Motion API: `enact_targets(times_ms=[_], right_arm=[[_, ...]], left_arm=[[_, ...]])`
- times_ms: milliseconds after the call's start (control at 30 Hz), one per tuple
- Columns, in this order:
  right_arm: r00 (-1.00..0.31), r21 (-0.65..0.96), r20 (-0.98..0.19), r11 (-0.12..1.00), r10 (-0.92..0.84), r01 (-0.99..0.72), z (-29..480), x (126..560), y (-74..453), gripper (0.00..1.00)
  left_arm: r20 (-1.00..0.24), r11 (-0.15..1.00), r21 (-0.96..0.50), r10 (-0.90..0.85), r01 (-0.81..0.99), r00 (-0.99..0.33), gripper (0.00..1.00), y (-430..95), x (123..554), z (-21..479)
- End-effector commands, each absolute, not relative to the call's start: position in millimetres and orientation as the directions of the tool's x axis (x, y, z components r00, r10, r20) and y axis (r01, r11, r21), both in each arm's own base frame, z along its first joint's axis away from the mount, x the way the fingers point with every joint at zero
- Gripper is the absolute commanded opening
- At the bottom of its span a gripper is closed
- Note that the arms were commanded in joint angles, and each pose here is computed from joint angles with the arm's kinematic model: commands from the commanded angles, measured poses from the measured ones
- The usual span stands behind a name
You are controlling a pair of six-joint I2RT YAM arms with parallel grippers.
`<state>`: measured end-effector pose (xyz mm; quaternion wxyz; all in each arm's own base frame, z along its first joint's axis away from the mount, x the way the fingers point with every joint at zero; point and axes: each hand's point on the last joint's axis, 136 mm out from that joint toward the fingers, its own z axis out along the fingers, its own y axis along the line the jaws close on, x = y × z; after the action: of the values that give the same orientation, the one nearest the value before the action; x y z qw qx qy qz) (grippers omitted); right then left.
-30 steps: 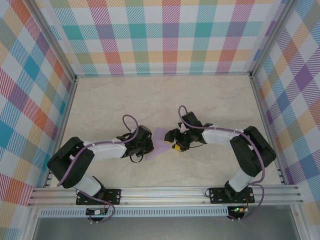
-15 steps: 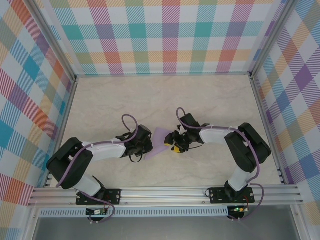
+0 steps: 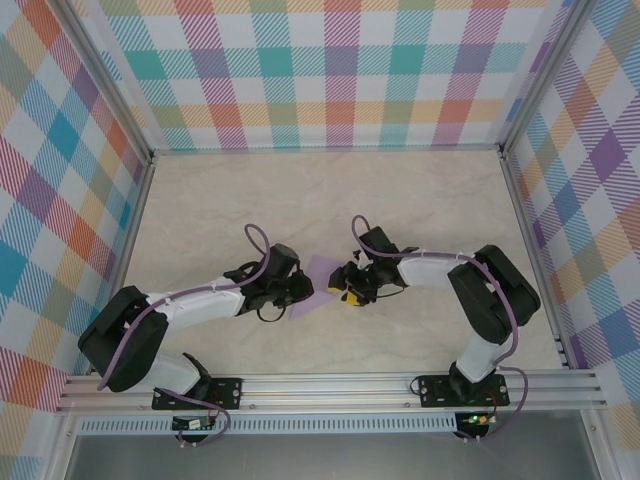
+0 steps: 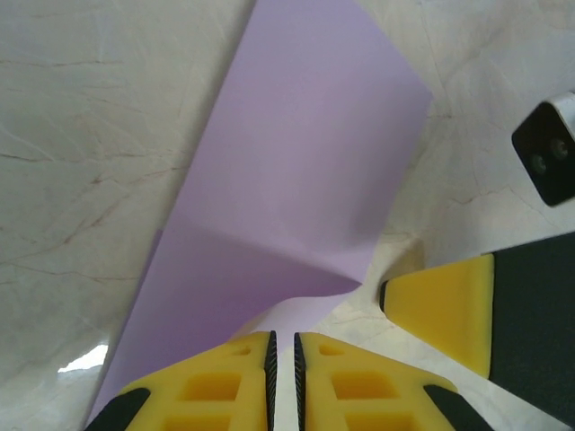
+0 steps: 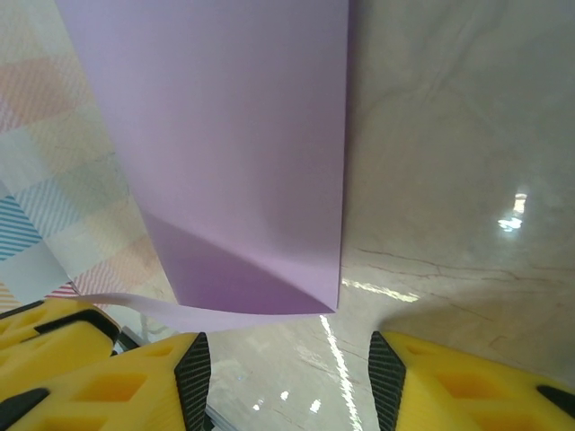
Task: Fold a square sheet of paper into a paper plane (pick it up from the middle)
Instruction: Third fold the triangle at the center of the table, then fourth fold the wing at the center of the table.
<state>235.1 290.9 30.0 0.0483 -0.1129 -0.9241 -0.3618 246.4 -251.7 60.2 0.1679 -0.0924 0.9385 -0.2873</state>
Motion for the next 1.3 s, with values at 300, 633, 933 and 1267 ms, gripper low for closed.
enact_targets(times_ms=[300,633,933,1267], right_arm=[[-0.97,0.677,0.179,0.694,0.165,0.243,37.0,239.1,301.9,0.52],[-0.969,0.678,0.181,0.693,0.167,0.246,37.4,238.9,302.8,0.52],[-0.966,0.686,0.19,0.68,0.177,0.259,38.1,240.4,306.2,0.51],[-0.963,0.69,0.2,0.672,0.181,0.27,37.2,242.8,311.2,0.45]], left_arm=[[-0.228,0.878,-0.473,-0.204,-0.074,-0.952,0.1,-250.6,242.9,35.1],[-0.236,0.912,-0.389,-0.234,-0.129,-0.943,0.09,-233.2,244.0,18.2],[-0.231,0.921,-0.359,-0.248,-0.154,-0.941,0.08,-226.6,242.3,11.0],[-0.226,0.918,-0.36,-0.257,-0.165,-0.94,0.07,-226.2,242.1,9.9]])
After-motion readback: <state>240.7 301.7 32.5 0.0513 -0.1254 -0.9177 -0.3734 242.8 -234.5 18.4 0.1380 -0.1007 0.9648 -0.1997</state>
